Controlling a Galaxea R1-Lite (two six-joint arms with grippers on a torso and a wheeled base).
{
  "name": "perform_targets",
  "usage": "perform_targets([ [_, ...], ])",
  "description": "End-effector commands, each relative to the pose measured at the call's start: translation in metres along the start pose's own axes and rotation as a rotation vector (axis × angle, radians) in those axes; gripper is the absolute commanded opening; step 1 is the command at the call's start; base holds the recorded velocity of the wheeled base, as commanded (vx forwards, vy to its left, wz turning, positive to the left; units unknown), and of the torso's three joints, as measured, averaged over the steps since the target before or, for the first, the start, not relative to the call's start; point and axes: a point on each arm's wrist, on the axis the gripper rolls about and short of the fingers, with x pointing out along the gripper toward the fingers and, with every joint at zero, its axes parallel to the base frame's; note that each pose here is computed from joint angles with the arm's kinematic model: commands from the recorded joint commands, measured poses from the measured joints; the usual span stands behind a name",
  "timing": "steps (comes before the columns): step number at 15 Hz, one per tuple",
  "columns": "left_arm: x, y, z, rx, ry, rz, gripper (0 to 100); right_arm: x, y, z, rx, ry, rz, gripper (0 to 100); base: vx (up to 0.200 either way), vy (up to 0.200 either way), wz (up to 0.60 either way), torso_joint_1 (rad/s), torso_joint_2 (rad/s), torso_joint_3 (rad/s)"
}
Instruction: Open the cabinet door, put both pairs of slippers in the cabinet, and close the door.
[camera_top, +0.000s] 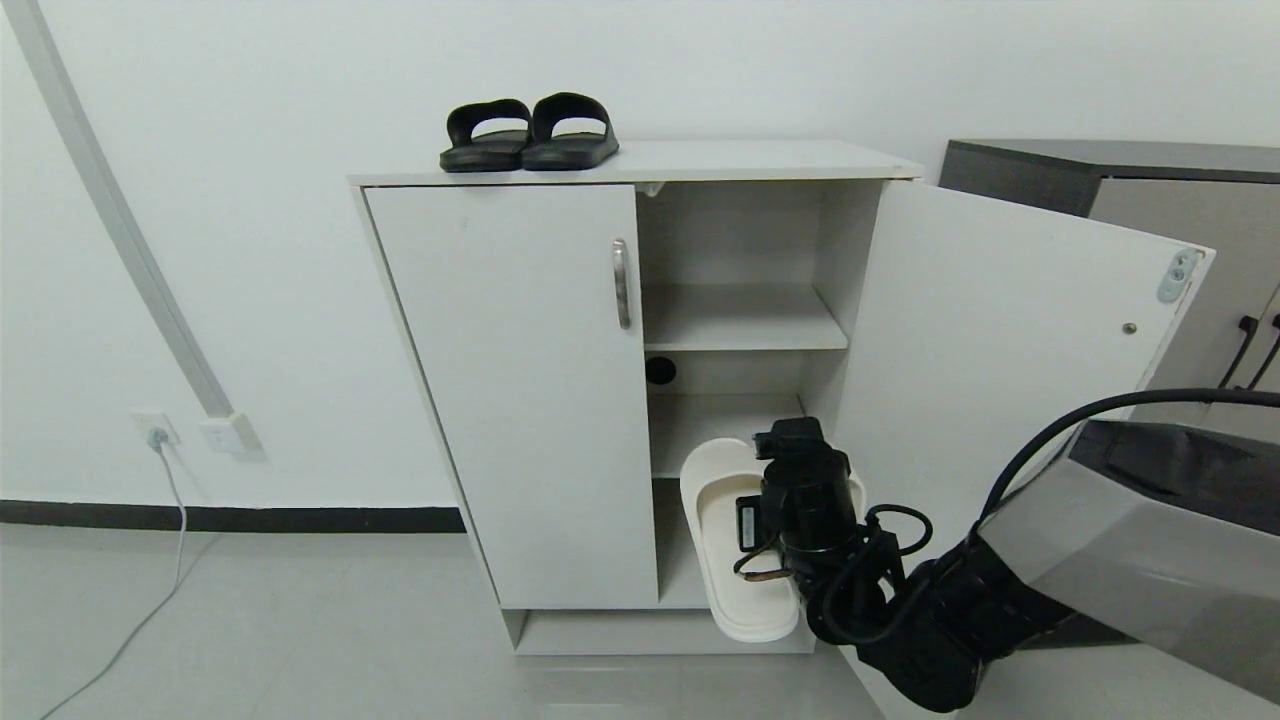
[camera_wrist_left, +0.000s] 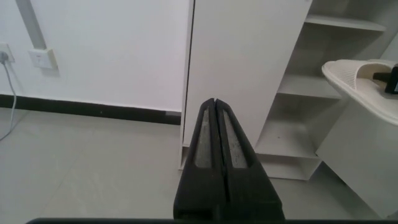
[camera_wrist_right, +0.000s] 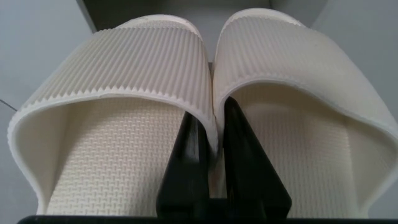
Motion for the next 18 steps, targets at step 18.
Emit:
perform_targets([
  [18,0.000,0.000,0.000,-0.001,0.002,-0.001,0,0.015,0.005,-0.016,-0.003,-0.062,-0.015,0,0.000,0.000,0.00,0.003,0.00,-0.154],
])
